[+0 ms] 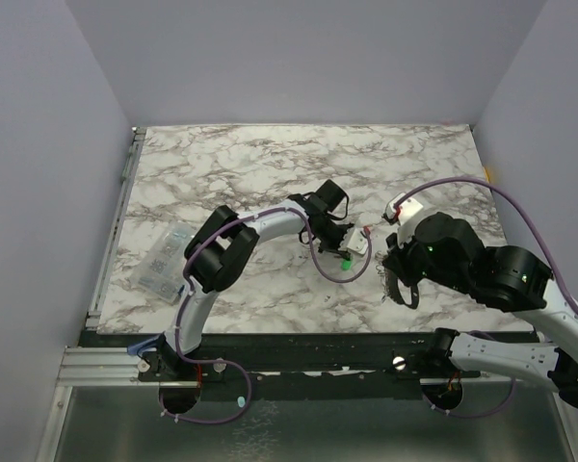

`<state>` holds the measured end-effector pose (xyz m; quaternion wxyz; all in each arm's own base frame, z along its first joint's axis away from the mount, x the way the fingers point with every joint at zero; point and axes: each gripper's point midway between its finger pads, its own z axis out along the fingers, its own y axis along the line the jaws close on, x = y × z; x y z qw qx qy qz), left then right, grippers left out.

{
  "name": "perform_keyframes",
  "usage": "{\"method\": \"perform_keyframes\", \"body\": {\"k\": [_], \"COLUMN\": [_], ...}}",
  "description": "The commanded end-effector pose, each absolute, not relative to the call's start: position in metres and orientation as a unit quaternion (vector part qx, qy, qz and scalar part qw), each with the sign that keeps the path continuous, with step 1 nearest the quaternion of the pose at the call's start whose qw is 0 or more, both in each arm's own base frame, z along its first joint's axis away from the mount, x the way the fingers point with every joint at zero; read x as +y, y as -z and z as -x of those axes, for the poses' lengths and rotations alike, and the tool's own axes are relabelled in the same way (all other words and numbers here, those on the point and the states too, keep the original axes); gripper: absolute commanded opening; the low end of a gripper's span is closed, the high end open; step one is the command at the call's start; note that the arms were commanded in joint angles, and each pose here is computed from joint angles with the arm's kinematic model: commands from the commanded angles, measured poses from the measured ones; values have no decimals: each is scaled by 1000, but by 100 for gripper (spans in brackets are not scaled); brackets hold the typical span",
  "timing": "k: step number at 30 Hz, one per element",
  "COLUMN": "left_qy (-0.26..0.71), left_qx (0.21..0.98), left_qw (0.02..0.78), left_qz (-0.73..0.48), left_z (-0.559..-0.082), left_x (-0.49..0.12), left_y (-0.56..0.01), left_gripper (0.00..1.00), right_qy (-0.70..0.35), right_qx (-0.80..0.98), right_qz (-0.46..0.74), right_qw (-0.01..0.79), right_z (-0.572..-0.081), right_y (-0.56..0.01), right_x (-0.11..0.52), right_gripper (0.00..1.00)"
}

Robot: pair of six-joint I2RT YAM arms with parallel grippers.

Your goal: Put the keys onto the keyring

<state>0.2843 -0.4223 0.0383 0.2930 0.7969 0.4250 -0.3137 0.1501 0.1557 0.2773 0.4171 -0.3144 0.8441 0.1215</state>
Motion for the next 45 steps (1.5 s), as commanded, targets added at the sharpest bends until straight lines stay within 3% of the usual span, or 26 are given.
{"method": "perform_keyframes", "body": {"k": [1, 9, 17, 20, 22, 29, 31, 34, 36, 38, 40, 42, 45], "left_qy": [336, 350, 287, 289, 317, 214, 255, 179, 220, 199, 208, 110, 211], "left_qx": [423, 419, 444, 513, 555, 831, 849, 899, 901, 903, 891, 899, 883], "left_qw": [295, 348, 438, 581, 637, 451, 398, 387, 349, 366, 376, 419, 402], "left_qz": [-788, -762, -727, -562, -431, -246, -237, -102, -137, -103, -145, -65, -118], "left_z": [-267, -247, -240, -264, -275, -307, -287, -302, -283, -289, -281, -295, -278], "left_x": [-413, -372, -316, -311, -292, -247, -255, -224, -237, -226, -225, -180, -211], "left_y": [-68, -140, -194, -251, -273, -221, -206, -175, -166, -171, -182, -169, -180], "left_gripper": [0, 0, 0, 0, 0, 0, 0, 0, 0, 0, 0, 0, 0], "right_qy": [-127, -157, -199, -201, -207, -259, -271, -277, -273, -270, -263, -266, -264], "right_qx": [837, 820, 795, 792, 789, 785, 785, 790, 794, 797, 802, 801, 804], "right_qz": [319, 348, 394, 410, 417, 433, 433, 429, 426, 423, 422, 421, 419], "right_qw": [426, 427, 416, 406, 400, 359, 350, 341, 336, 335, 331, 333, 329], "right_z": [-149, -153, -154, -156, -155, -143, -142, -144, -148, -151, -152, -152, -152], "right_y": [-291, -297, -304, -306, -308, -303, -298, -291, -287, -285, -284, -284, -281], "right_x": [154, 180, 217, 226, 231, 257, 264, 275, 278, 281, 280, 281, 280], "right_gripper": [1, 1, 1, 1, 1, 0, 1, 1, 1, 1, 1, 1, 1]}}
